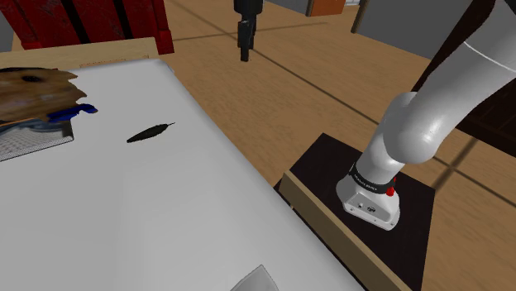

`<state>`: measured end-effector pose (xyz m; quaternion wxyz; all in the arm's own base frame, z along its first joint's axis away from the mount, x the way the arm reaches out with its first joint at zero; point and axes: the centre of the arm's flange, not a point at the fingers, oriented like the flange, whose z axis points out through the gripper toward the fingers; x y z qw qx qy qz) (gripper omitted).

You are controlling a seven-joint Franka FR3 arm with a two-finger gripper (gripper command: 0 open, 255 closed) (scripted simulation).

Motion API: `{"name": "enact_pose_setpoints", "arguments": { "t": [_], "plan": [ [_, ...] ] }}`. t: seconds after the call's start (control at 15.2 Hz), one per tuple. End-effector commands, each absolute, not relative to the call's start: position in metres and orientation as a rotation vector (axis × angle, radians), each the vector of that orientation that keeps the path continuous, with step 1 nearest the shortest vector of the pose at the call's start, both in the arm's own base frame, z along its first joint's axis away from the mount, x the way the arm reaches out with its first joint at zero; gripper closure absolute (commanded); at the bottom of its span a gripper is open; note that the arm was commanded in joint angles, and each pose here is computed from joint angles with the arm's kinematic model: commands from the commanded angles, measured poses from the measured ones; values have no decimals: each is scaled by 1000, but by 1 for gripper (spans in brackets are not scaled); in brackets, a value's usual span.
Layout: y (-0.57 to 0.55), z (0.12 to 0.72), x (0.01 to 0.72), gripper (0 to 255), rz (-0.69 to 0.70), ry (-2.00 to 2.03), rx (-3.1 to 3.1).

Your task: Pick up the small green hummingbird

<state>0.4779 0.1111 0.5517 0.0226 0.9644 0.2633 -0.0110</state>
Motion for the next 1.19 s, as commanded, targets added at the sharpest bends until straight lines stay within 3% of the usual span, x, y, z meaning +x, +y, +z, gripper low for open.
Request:
{"name": "enact_pose_setpoints", "arguments": {
  "t": [0.0,1.12],
  "plan": [
    [134,541,493,0,-49,901,2964],
    [336,464,569,0,-166,1578,2682]
  ]
}}
